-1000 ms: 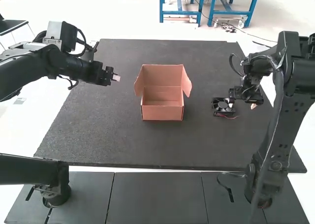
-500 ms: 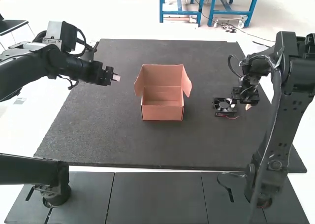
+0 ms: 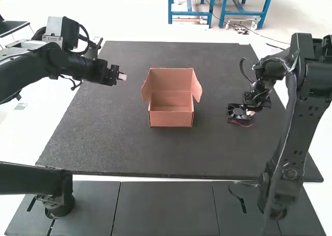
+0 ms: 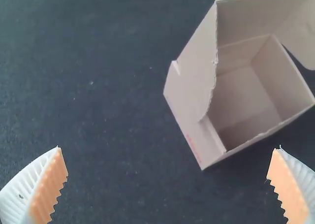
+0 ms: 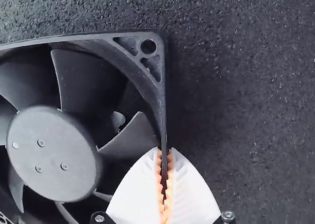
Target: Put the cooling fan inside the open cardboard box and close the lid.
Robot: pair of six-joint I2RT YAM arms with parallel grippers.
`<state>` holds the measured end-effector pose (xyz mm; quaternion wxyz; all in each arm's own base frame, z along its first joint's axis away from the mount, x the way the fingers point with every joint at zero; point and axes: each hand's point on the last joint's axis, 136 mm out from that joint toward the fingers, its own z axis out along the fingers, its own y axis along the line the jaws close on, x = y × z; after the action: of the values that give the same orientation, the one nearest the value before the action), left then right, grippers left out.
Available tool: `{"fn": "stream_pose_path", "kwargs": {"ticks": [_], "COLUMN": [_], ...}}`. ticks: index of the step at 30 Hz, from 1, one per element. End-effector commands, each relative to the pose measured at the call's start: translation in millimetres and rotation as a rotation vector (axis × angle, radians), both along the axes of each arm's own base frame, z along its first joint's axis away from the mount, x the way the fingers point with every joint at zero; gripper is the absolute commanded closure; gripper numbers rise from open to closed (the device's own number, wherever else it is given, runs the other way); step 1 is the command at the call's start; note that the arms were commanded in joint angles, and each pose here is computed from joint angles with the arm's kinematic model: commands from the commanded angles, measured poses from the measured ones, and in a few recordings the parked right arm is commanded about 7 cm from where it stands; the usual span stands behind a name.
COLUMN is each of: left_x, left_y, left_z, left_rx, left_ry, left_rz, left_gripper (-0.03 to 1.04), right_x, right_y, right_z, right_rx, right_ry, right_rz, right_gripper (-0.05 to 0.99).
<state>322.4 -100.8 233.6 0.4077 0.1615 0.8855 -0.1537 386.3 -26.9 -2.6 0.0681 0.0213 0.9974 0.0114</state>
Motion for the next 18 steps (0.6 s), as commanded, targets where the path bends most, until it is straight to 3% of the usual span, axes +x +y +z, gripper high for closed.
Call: {"fn": "stream_pose_path", "kwargs": {"ticks": [1, 8, 18], "left_x": [1, 2, 6], "left_y": [0.6, 0.7, 1.1], "left_z": [17, 15, 9], "left_rx": [-0.007, -0.005, -0.002], "left_ry": [-0.049, -0.051, -0.048], "left_rz": [-0.007, -0.007, -0.001], "left_gripper": [0.05, 0.05, 0.05], "right_x": [1, 6, -30], "right_y": [7, 16, 40], "right_z": [4, 60, 143], "right_rx": [0.057, 0.111, 0.221], "right_ry": [0.012, -0.095, -0.200], "right_rz": [-0.012, -0.007, 0.018], "right_gripper": [0.96, 0.96, 0.96]}}
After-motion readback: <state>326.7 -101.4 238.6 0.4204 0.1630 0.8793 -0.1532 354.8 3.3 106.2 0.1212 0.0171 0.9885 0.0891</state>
